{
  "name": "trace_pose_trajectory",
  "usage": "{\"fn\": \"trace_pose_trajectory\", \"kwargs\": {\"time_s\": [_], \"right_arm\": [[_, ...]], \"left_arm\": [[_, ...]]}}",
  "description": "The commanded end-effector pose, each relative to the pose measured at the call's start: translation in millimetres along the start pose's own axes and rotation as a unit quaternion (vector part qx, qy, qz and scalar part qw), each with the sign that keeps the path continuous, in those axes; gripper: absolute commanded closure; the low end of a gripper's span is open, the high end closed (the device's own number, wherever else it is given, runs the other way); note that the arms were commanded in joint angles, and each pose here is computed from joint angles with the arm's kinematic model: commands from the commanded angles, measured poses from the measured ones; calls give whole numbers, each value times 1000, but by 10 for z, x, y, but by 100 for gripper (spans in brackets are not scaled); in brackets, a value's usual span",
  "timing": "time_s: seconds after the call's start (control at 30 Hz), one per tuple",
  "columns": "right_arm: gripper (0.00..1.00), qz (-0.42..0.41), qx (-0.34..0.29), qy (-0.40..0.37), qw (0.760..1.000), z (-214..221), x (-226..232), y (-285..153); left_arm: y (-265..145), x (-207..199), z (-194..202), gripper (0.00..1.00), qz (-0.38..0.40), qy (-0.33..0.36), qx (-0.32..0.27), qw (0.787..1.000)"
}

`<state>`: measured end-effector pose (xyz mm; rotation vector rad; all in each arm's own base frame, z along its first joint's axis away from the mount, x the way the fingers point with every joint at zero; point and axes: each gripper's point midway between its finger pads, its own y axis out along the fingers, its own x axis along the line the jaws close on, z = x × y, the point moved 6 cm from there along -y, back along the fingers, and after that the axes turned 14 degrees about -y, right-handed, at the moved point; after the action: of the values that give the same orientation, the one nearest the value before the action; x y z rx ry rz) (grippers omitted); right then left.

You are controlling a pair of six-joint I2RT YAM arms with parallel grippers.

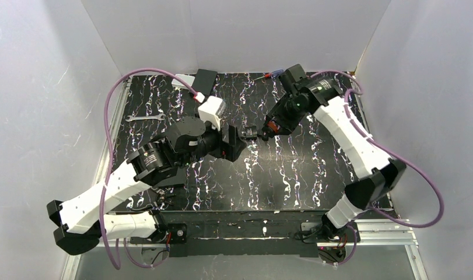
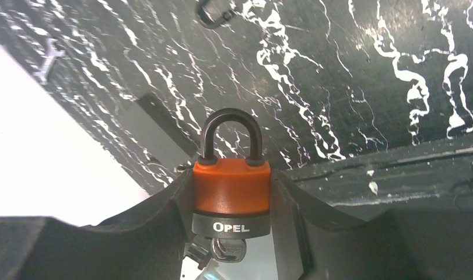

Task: Unlock with the key

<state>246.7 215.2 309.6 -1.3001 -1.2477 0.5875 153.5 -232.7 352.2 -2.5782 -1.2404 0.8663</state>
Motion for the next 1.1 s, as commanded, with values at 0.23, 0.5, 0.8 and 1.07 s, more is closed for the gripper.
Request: {"fn": "trace_pose_trajectory", "kwargs": {"time_s": [0.23, 0.5, 0.8, 1.07], "right_arm": [[99, -121, -118, -23, 985, -78, 32, -482], [99, -127, -141, -27, 981, -46, 63, -564], [99, -122, -136, -26, 983, -41, 119, -541], [99, -124, -134, -34, 983, -41, 143, -539]], "left_arm": [[195, -63, -157, 35, 52, -247, -12, 968], [331, -273, -196, 52, 125, -240, 4, 963], [450, -238, -195, 62, 137, -165, -18, 977], [602, -299, -99, 62, 128, -160, 4, 979]]}}
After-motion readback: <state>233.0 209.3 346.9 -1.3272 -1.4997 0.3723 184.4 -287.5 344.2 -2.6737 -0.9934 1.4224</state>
